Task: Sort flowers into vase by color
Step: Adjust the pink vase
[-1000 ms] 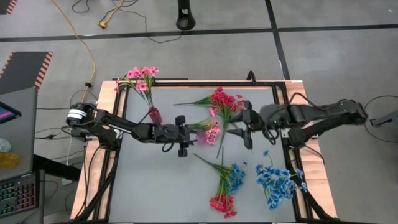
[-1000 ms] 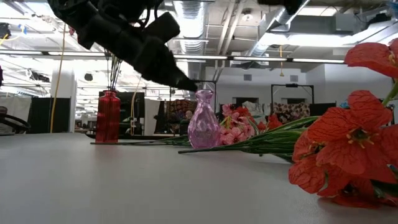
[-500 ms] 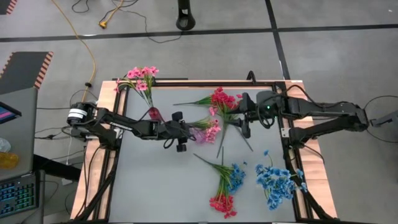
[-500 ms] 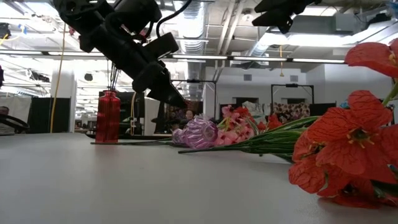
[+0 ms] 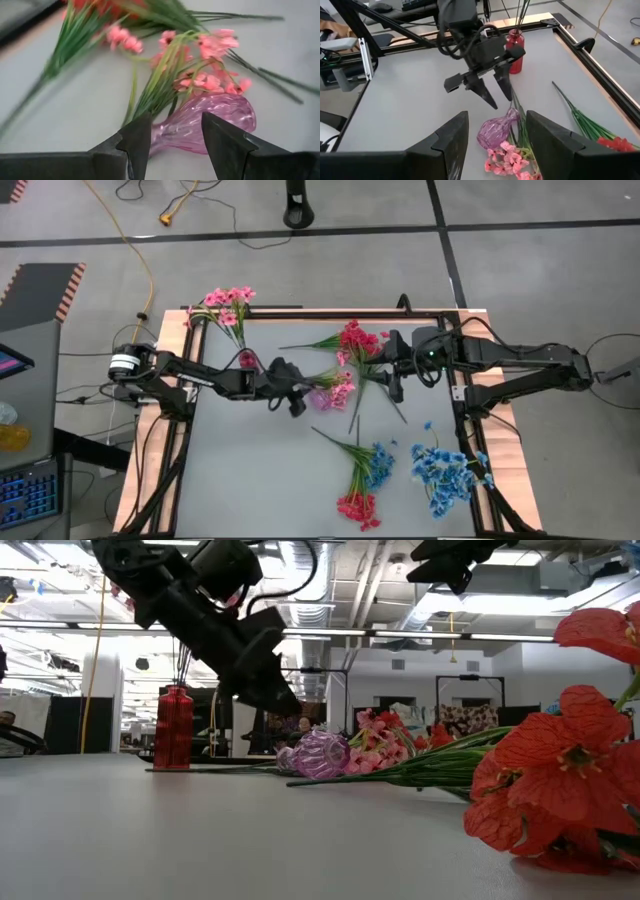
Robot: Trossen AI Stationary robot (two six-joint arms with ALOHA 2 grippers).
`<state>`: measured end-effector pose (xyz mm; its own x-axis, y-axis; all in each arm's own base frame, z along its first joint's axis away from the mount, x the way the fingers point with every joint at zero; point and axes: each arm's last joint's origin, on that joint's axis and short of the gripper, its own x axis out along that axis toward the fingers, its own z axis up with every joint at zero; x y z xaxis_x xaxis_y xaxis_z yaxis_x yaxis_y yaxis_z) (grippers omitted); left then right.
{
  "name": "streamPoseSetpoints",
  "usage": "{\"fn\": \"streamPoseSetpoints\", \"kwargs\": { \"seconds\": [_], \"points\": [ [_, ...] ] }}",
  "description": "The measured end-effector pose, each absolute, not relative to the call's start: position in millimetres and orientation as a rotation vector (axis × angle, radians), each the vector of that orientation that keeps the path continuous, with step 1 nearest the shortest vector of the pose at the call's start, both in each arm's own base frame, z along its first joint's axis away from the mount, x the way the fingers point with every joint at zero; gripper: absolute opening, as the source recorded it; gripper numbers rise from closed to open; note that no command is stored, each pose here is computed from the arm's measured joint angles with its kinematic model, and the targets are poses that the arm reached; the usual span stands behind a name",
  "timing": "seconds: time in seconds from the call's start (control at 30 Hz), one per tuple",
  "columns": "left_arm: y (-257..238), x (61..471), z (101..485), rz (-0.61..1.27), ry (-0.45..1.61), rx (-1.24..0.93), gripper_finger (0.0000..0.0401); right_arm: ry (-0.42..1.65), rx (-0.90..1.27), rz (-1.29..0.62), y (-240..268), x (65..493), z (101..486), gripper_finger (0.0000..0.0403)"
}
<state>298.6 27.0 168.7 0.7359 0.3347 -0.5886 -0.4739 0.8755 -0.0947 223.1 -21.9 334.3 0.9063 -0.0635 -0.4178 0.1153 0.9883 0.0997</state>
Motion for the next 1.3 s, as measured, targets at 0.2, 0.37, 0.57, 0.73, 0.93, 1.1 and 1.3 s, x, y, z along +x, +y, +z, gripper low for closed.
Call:
{"fn": "streamPoseSetpoints", "kwargs": {
  "seconds": [0.2,0.37,0.57,0.73,0.93,1.1,1.3],
  "points": [
    [34,297,166,0.476,0.590,-0.502,0.0162,0.428,0.123,-0.092,-22,223,334,0.0224],
    [35,296,165,0.471,0.588,-0.675,0.0162,0.428,0.123,-0.092,-22,223,334,0.0224],
    [34,295,164,0.511,0.572,-0.927,0.0162,0.436,0.203,-0.109,-21,223,333,0.0224],
    [32,293,161,0.518,0.616,-1.027,0.0162,0.442,0.220,-0.091,-12,223,333,0.0224],
    [34,289,156,0.627,0.626,-0.985,0.0162,0.403,0.130,-0.084,3,225,336,0.0224],
    [36,288,156,0.714,0.574,-1.031,0.0162,0.405,0.090,-0.046,12,227,336,0.0224],
    [32,290,157,0.748,0.520,-1.186,0.0162,0.410,0.088,-0.043,14,234,332,0.0224]
  ]
}}
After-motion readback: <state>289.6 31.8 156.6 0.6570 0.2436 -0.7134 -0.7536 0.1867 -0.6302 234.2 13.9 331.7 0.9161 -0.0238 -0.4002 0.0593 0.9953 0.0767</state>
